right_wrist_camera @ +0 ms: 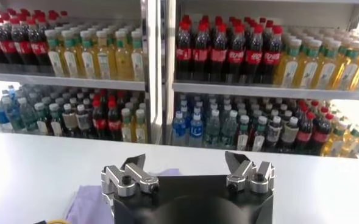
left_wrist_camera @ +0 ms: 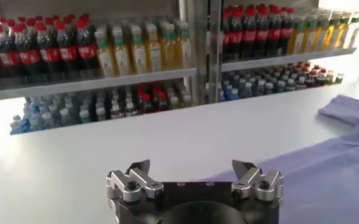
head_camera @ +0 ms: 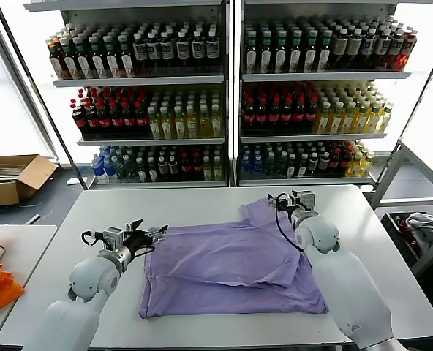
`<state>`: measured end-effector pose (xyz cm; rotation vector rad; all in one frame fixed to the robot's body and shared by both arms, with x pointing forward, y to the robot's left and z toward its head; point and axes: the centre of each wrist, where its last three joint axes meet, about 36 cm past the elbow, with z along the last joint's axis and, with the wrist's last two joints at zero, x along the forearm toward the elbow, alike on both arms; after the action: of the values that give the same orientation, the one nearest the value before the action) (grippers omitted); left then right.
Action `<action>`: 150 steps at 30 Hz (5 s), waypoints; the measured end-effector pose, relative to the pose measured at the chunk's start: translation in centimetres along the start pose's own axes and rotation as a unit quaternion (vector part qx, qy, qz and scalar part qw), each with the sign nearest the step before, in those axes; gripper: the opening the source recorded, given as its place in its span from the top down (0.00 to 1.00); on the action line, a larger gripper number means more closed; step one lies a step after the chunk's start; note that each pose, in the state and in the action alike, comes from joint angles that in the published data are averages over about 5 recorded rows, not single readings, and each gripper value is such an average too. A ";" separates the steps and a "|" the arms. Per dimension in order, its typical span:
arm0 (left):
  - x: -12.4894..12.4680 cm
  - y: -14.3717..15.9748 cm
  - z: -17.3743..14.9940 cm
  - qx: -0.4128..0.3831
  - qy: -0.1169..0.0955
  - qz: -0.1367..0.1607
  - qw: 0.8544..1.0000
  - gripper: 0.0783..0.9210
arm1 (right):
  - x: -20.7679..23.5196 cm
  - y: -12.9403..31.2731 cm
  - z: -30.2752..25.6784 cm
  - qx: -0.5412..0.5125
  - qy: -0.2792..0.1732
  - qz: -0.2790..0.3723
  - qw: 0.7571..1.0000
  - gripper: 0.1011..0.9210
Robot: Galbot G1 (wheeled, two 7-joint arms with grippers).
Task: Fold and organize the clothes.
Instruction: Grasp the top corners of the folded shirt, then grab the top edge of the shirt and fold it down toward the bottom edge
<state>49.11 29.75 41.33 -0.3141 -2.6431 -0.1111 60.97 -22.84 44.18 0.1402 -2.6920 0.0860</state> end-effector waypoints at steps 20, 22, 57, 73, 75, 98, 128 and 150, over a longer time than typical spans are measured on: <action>-2.2 0.9 0.9 0.013 0.036 -0.011 0.999 0.12 | -5.1 3.0 1.4 -0.017 0.054 0.008 0.998 0.12; -2.4 1.0 1.0 0.013 0.038 -0.012 0.999 0.12 | -5.3 3.1 1.6 -0.019 0.057 0.009 0.998 0.12; -2.4 -0.3 2.2 0.006 0.048 0.003 0.999 0.99 | -3.9 3.8 4.2 -0.039 0.067 0.020 0.997 0.96; 0.4 -0.8 1.9 -0.016 -0.044 0.010 0.999 0.99 | 1.7 3.4 1.6 -0.071 -0.028 0.013 0.997 0.98; 1.0 -0.9 1.9 -0.020 -0.053 0.011 0.998 0.99 | 2.7 3.3 1.3 -0.073 -0.042 0.013 0.996 0.98; 7.1 -3.8 4.4 -0.037 -0.081 0.020 0.996 0.99 | 14.7 4.9 5.1 -0.069 -0.105 0.009 0.992 0.98; 11.5 -6.6 9.1 -0.049 -0.061 0.022 0.997 0.99 | 21.3 3.3 13.3 -0.063 -0.025 0.087 0.994 0.98; 11.6 -7.0 10.0 -0.085 -0.054 0.002 0.995 0.67 | 20.4 4.3 16.3 -0.044 0.007 0.086 0.995 0.76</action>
<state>32.95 26.62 37.72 -0.3932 -2.7444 -0.3285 35.24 -21.65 38.10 -0.1183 -2.6829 0.0212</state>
